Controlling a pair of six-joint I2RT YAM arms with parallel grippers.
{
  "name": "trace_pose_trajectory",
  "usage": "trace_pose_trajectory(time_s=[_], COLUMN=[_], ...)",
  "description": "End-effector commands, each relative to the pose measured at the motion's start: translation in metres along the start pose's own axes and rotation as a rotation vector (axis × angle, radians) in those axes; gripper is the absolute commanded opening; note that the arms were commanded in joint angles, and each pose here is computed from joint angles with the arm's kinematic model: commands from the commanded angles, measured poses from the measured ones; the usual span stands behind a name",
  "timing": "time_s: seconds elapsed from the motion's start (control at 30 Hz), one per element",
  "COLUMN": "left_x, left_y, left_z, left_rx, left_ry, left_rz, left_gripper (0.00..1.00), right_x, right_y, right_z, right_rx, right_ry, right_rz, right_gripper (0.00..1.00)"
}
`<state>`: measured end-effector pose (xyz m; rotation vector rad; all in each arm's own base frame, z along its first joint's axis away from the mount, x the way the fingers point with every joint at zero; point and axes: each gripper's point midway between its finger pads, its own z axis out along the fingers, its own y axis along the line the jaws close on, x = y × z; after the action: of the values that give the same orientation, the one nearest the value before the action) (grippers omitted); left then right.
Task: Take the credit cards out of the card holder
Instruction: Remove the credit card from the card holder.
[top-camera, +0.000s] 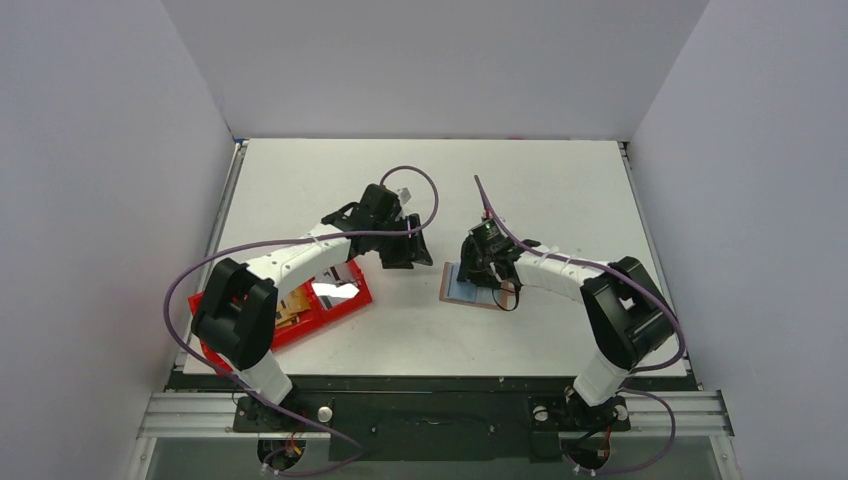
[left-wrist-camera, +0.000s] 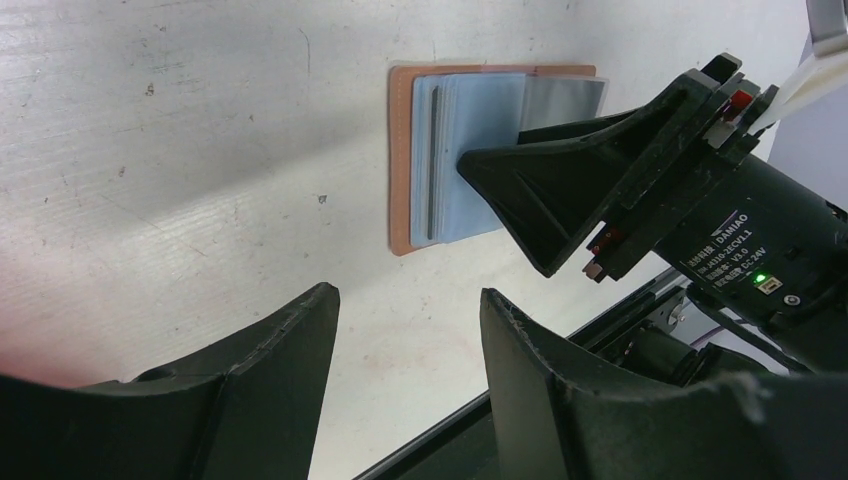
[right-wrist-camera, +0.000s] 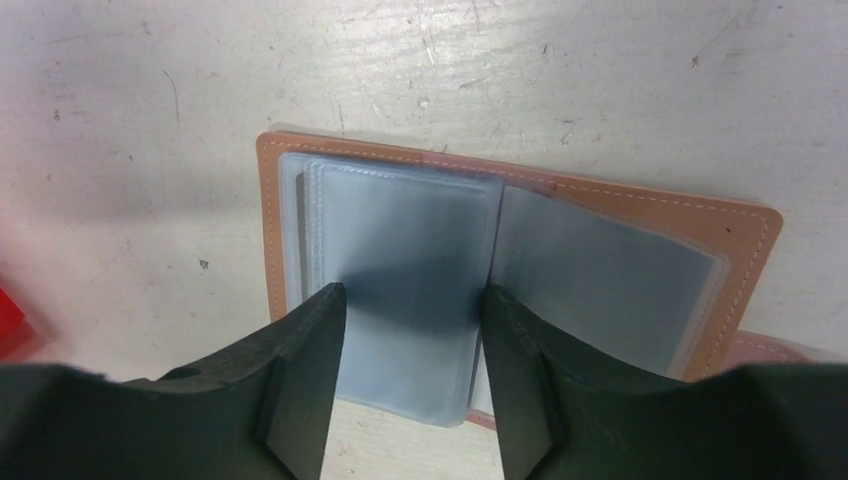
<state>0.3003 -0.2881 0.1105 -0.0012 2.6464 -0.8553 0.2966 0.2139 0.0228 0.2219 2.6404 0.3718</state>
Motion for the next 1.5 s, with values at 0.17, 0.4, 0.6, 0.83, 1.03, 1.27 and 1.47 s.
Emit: trace_pose_trajectory(time_s=[0.17,0.4,0.6,0.83,1.03,1.27,1.47], left_x=[-0.012,-0.001,0.005,0.017,0.023,0.030,0.030], left_y=[-0.012,-0.003,-0.011,-0.017,-0.011,-0.011,-0.008], left_z=[0.007,0.018,0.032,0.052,0.063,0.075,0.078], left_rx=[0.032,0.019,0.072,0.082,0.047,0.045,0.023], left_ry=[-0.038,-0.014,0.022,0.065,0.083,0.108,0.108], left_rz=[-0.018,-0.055,-0.068,-0.065,-0.066,-0.062,-0.061], left_gripper=[0.52,0.51,0.42,0.34,0.31,0.28,0.11], right_x=[0.016,0.027,0.040,0.046,0.046,0.042,0.018], right_y=[0.008,0.021,0.024,0.016,0.013,0.020,0.035], right_z=[0.014,0.017,0.024,0.029,0.029,0.023,0.005], right_rx=[-0.078,-0.164,-0.212,-0.208,-0.214,-0.262,-0.308], right_ry=[0.057,0.101,0.144,0.163,0.164,0.158,0.118], right_rz=[-0.052,-0.063,-0.047,-0.040,-0.029,-0.021,-0.023], right_gripper=[0.20,0.07,0.00,0.00,0.00,0.00,0.10])
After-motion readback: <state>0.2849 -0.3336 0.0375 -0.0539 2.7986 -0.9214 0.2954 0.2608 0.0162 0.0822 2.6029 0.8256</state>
